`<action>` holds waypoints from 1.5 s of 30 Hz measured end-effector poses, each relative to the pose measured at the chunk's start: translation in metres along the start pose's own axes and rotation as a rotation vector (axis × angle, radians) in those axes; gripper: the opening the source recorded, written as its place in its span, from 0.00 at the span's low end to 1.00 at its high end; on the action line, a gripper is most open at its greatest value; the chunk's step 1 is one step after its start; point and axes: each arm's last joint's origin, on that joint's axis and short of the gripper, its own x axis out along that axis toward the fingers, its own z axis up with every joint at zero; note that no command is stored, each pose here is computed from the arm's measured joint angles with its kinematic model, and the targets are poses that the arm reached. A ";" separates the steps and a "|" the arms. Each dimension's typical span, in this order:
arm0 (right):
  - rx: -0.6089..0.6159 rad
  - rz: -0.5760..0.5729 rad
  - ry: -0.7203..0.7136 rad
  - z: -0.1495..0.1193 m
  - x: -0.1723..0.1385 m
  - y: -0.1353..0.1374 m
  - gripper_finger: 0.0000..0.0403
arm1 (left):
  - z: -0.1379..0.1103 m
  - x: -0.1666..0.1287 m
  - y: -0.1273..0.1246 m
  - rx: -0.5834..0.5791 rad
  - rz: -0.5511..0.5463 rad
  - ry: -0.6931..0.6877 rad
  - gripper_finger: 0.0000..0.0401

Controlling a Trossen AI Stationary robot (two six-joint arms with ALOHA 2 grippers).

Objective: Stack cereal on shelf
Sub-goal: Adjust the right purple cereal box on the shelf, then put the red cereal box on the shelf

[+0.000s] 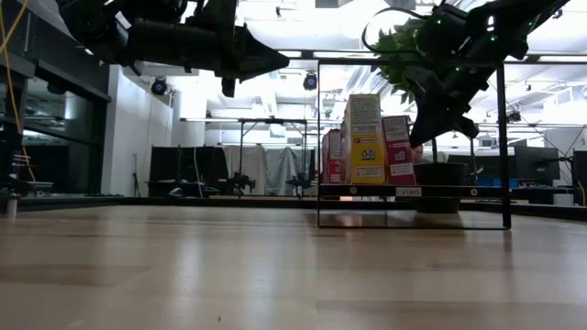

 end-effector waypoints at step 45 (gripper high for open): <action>-0.623 0.766 -0.211 -0.056 -0.088 0.136 0.81 | 0.000 0.000 0.000 -0.002 0.000 0.000 0.00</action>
